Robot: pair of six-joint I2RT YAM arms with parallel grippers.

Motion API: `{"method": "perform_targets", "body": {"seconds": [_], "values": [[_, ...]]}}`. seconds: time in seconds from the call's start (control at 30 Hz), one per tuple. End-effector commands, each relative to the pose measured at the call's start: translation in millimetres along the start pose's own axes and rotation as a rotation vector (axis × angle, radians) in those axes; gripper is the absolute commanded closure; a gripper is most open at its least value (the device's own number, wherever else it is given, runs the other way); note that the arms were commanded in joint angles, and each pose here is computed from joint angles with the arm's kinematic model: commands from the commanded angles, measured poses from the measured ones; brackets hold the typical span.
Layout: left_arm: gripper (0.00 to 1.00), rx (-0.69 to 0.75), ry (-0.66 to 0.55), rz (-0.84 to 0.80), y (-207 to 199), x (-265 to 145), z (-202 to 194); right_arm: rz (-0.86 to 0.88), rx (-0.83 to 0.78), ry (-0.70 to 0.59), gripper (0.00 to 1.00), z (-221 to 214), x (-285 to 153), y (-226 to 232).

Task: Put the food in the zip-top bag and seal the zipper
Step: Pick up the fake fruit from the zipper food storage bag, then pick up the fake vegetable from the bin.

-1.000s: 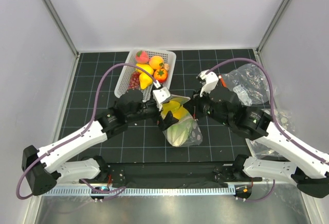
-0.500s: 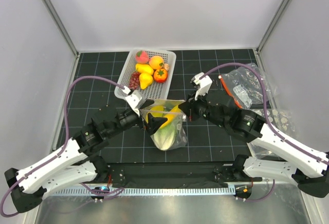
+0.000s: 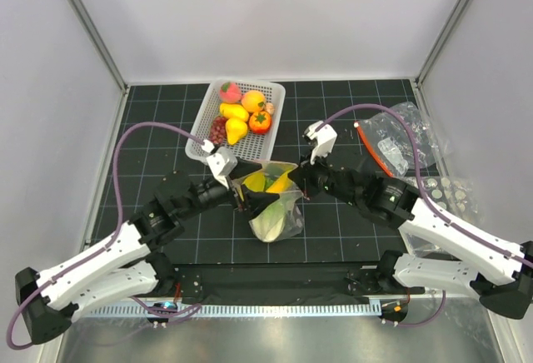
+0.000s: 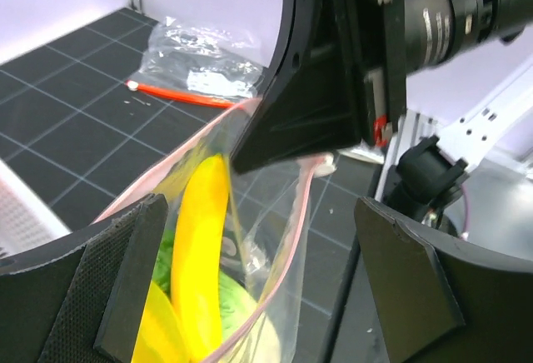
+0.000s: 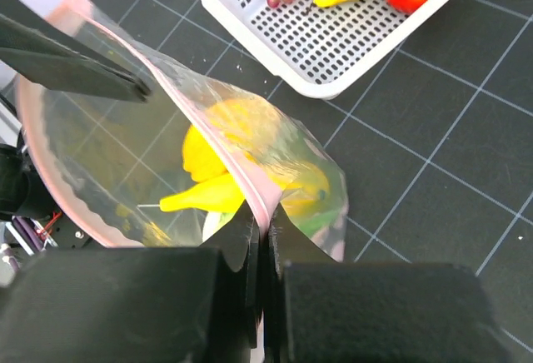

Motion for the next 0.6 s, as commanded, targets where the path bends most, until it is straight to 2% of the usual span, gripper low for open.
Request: {"method": "perform_targets", "body": {"seconds": [0.0, 0.07, 0.17, 0.33, 0.57], "values": [[0.0, -0.116, -0.131, -0.008, -1, 14, 26, 0.024, -0.006, -0.006, 0.99, 1, 9, 4], [0.0, -0.18, -0.178, -0.009, -2, 16, 34, 0.036, 0.0, 0.013, 0.99, -6, 14, 5], [0.0, -0.297, -0.233, 0.088, 11, 17, 40, 0.058, 0.006, 0.026, 0.99, -9, 20, 10], [0.0, -0.275, -0.344, 0.098, 11, -4, 57, -0.017, 0.028, 0.009, 0.99, -8, 22, -2], [0.0, -0.327, -0.514, 0.452, 58, -66, 66, -0.274, 0.082, -0.159, 0.99, 16, 8, -43]]}}
Point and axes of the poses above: each gripper's point midway between its finger pads, its own x axis out along the fingers, its own y axis along the line the jaws close on, z = x × y, the point moved 2 cm from there along -x, back along the fingers, and after that the axes turned 11 degrees about x, right-handed, at the moved point
